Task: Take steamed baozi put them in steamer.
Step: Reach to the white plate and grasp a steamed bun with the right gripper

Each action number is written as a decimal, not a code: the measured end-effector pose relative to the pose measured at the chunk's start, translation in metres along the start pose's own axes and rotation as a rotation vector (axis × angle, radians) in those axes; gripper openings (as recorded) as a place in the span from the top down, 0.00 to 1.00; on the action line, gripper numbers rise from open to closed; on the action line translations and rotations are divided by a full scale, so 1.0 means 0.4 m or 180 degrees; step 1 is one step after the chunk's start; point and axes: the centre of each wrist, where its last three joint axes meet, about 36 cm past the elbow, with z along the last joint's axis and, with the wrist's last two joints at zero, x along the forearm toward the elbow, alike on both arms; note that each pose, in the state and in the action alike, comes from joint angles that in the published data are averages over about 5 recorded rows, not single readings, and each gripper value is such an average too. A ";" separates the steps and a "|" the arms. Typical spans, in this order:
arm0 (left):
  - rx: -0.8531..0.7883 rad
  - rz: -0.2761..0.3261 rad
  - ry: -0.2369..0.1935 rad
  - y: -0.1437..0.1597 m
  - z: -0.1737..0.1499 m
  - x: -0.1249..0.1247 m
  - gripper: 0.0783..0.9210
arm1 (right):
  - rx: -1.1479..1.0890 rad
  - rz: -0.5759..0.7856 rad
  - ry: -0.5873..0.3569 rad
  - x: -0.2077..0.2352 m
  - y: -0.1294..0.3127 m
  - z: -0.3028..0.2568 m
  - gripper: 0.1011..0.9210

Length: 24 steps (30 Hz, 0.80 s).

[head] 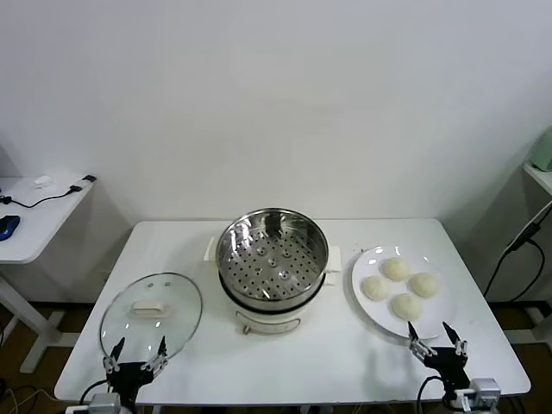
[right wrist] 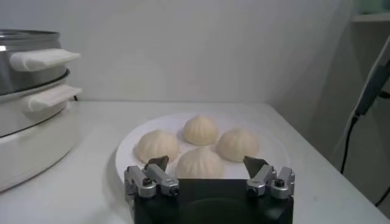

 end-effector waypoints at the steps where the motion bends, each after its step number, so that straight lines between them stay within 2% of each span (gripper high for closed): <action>1: -0.0001 0.0004 -0.0003 -0.001 -0.001 0.000 0.12 | 0.0042 -0.0010 -0.0009 -0.010 -0.005 -0.012 0.12; 7: -0.0018 0.0049 -0.0034 -0.006 -0.008 -0.001 0.12 | 0.0584 -0.0224 -0.0103 -0.135 -0.072 -0.152 0.12; 15: -0.0014 0.0059 -0.0088 -0.009 -0.018 0.001 0.12 | 0.1759 -0.0894 -0.0104 -0.338 -0.188 -0.371 0.12; 19: 0.0009 0.0051 -0.0105 -0.012 -0.020 0.003 0.12 | 0.2345 -0.1429 0.0035 -0.433 -0.230 -0.457 0.12; 24: 0.0019 0.0043 -0.0120 -0.016 -0.019 0.007 0.12 | 0.2945 -0.2056 0.0415 -0.523 -0.275 -0.558 0.12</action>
